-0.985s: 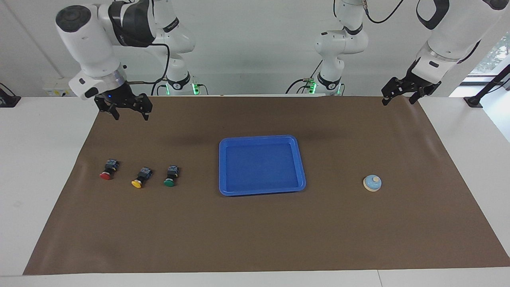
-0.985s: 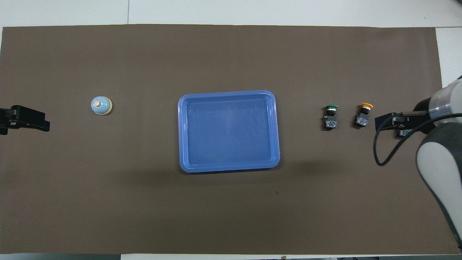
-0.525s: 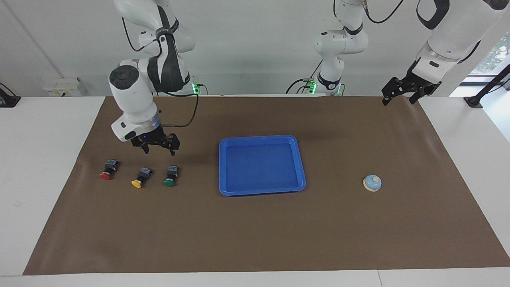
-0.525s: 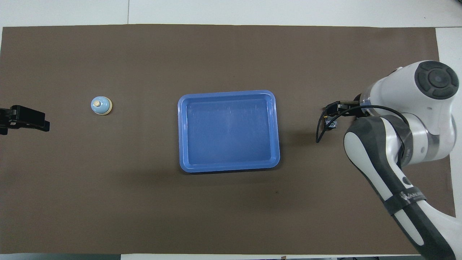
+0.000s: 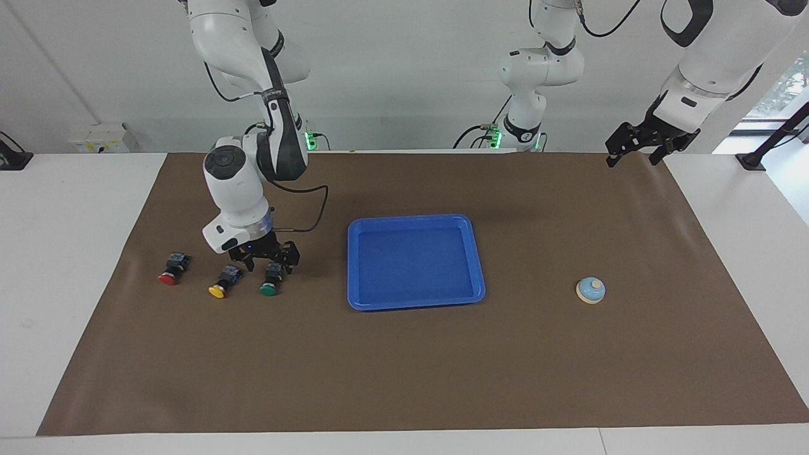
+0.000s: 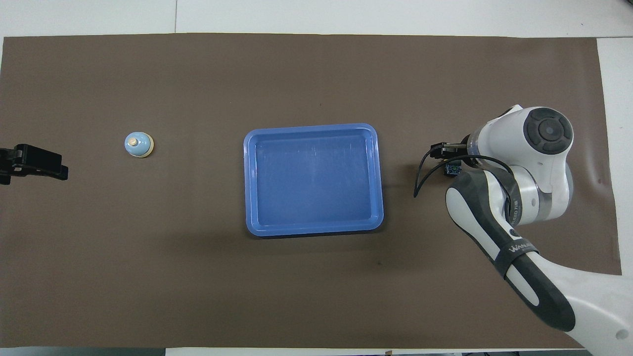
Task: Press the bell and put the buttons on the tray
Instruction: 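Reach the right gripper to the green button and grasp it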
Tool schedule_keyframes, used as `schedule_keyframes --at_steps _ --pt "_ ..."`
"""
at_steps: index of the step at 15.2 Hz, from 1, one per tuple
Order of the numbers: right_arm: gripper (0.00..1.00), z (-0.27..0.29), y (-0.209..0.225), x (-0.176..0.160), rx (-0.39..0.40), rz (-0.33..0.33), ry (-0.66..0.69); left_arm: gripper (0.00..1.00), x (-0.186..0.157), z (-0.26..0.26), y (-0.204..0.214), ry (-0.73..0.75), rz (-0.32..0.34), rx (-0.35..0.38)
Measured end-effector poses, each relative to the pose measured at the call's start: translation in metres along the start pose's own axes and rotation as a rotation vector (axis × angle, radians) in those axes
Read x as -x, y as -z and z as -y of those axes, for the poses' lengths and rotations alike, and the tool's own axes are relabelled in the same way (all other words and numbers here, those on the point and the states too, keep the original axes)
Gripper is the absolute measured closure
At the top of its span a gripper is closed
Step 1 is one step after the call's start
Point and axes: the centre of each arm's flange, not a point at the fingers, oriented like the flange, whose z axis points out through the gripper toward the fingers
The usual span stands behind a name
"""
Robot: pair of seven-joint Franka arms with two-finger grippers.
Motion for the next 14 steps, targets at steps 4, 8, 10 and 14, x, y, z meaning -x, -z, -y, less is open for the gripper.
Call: schedule_keyframes --at_steps 4,8,10,14 --pt "0.0 0.001 -0.026 -0.002 -0.002 -0.005 0.001 0.0 0.0 0.0 0.0 0.0 0.0 0.0" --pt "0.0 0.001 -0.03 -0.002 -0.001 0.001 0.002 0.0 0.0 0.0 0.0 0.0 0.0 0.0" --pt "0.0 0.001 -0.031 0.0 0.003 0.016 0.002 0.0 0.0 0.0 0.0 0.0 0.0 0.0" --pt "0.01 -0.001 -0.032 0.001 0.006 0.025 -0.001 0.0 0.0 0.0 0.0 0.0 0.0 0.0"
